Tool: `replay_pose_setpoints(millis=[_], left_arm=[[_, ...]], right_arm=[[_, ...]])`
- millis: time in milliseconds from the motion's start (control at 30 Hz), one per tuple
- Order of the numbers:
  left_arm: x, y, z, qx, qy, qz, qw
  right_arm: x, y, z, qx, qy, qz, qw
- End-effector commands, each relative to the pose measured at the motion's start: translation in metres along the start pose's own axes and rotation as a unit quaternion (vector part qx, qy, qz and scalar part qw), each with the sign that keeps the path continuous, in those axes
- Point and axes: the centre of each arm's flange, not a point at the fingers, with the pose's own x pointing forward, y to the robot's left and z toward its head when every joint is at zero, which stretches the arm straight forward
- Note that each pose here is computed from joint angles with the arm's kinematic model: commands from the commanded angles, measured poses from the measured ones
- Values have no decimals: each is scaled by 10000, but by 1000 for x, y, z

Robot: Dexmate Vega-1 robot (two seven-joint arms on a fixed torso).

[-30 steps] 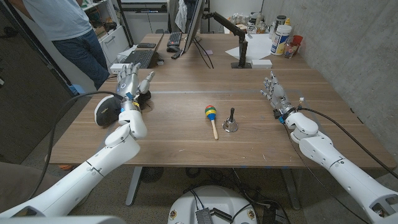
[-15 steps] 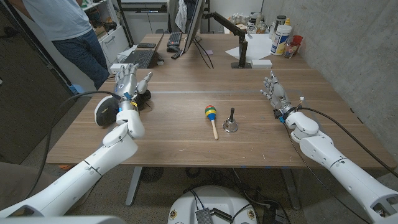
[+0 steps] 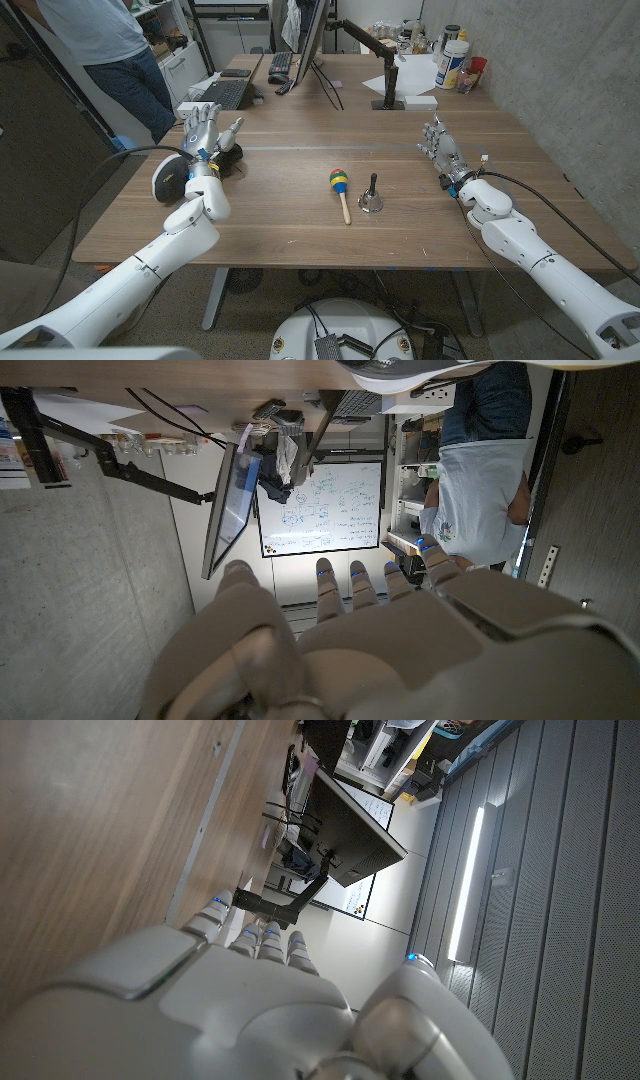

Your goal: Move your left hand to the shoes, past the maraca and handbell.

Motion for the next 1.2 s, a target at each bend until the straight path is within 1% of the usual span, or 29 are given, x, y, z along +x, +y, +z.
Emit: replay_pose_setpoints(millis=[33,133,167,233,267,467,500,567,600,800,1200], left_arm=[[4,-1,-8,113,44,-14,9999],[4,-1,-10,117,60,-25,9999],[5,-2,-13,131,96,-42,9999],[5,-2,-13,131,97,-42,9999],[6,-2,-16,136,126,-57,9998],[6,-2,-18,136,137,-39,9998],[6,-2,-20,144,172,-43,9997],[6,-2,-20,144,173,-43,9997],[7,-3,-23,151,204,-60,9997],[6,-2,-26,160,212,-53,9996],[5,-1,-31,125,276,-80,9995]], right_arm=[[1,2,0,-32,-7,11,10000],[1,2,0,-7,2,2,10000],[1,3,0,-25,-4,7,10000],[1,3,0,-26,-5,7,10000],[1,3,0,-22,10,5,10000],[2,4,0,-48,5,8,10000],[3,5,0,-22,6,1,10000],[3,5,0,-21,8,0,10000],[4,7,0,-11,4,25,10000],[5,10,-1,5,26,40,10000],[6,14,0,-19,39,99,9999]])
